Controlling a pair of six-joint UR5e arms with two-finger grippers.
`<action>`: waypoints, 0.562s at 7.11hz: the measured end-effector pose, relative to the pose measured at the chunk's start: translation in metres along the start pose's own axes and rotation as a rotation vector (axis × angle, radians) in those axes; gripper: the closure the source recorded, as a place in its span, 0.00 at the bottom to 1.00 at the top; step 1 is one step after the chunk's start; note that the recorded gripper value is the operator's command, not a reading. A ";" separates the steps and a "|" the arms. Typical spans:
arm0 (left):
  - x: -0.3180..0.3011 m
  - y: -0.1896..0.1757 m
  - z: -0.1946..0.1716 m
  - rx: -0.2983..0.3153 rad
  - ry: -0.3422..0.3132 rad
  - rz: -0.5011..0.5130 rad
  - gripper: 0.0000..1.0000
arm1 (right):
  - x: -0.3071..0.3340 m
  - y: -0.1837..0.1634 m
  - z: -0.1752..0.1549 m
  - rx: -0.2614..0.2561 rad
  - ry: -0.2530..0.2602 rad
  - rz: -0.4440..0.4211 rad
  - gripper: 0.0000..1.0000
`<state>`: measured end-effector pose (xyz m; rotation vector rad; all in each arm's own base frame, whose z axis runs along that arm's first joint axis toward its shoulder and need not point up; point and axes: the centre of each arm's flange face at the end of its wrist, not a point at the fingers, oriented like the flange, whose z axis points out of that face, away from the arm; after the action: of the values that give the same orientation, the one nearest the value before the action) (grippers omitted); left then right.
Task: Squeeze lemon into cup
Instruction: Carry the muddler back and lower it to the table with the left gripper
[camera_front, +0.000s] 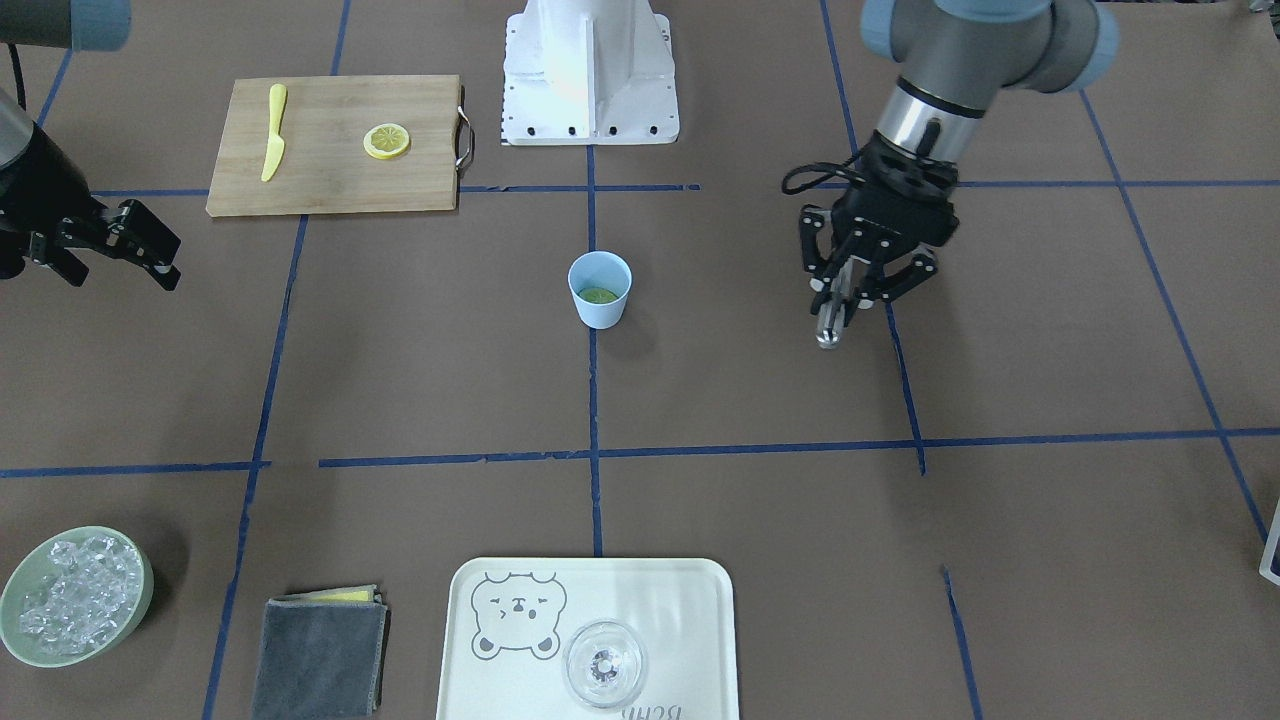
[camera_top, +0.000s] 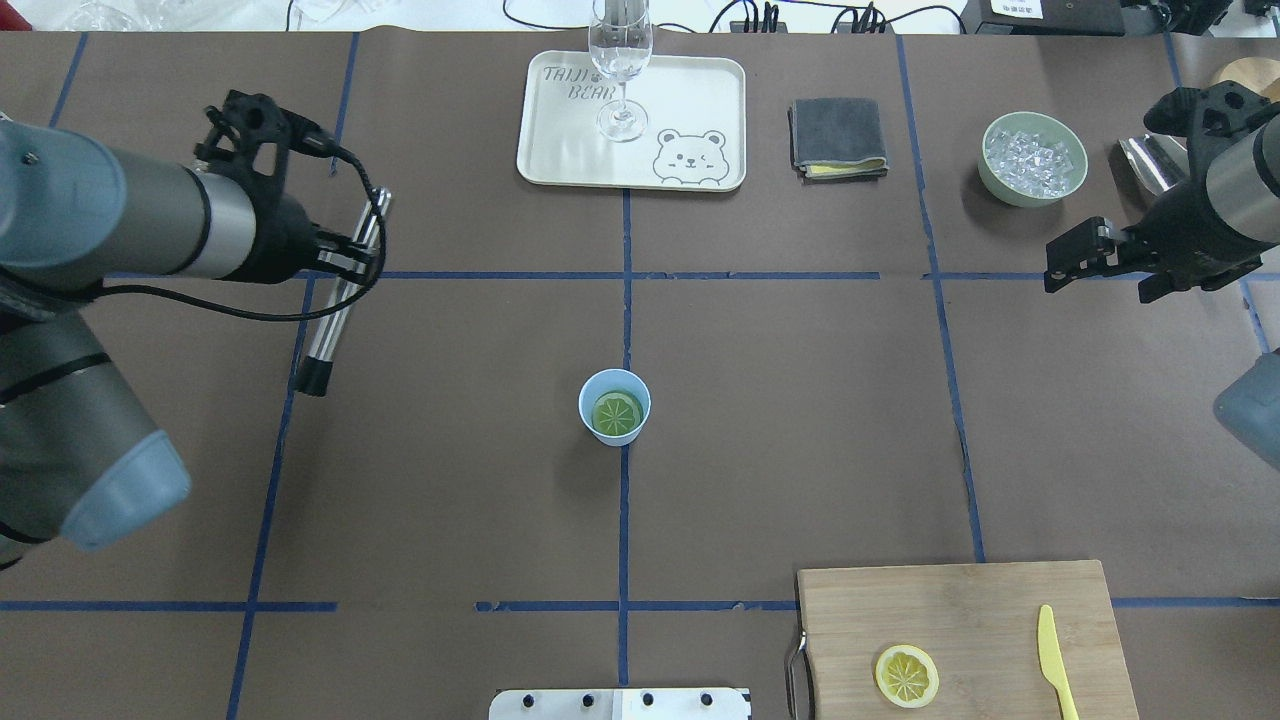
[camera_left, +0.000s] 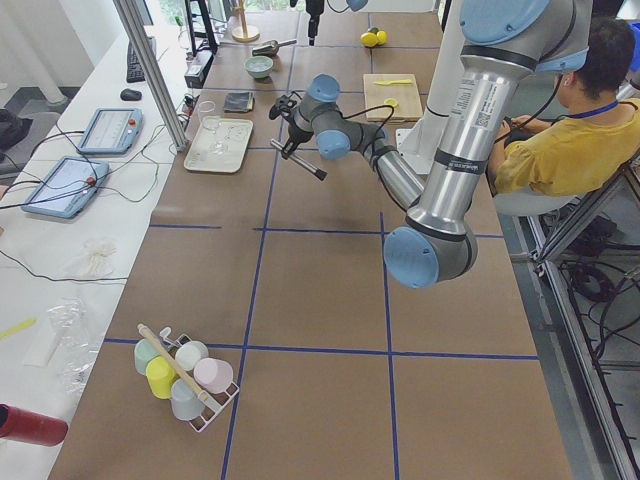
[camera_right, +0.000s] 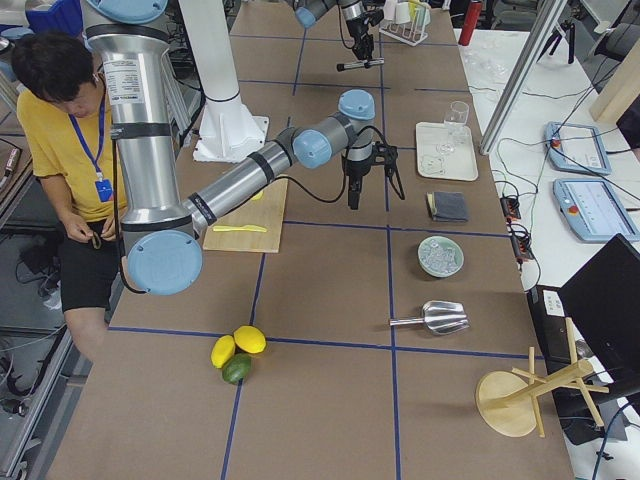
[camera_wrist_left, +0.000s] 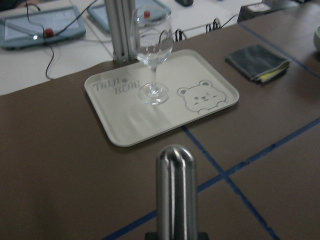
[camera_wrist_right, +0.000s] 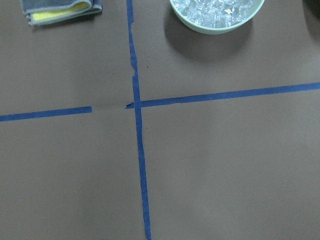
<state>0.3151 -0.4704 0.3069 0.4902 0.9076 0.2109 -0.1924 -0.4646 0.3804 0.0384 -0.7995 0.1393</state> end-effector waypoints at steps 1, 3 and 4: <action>-0.061 0.026 0.009 -0.133 -0.011 -0.091 1.00 | 0.004 0.001 0.003 -0.006 0.006 -0.002 0.00; -0.148 0.079 0.037 -0.330 -0.030 -0.252 1.00 | 0.026 -0.003 0.008 -0.032 0.014 -0.014 0.00; -0.172 0.097 0.052 -0.383 -0.052 -0.299 1.00 | 0.040 -0.008 0.005 -0.045 0.002 -0.009 0.00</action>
<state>0.2550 -0.4672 0.5018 0.0034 0.8532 0.0942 -0.1666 -0.4689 0.4127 -0.0012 -0.8005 0.1128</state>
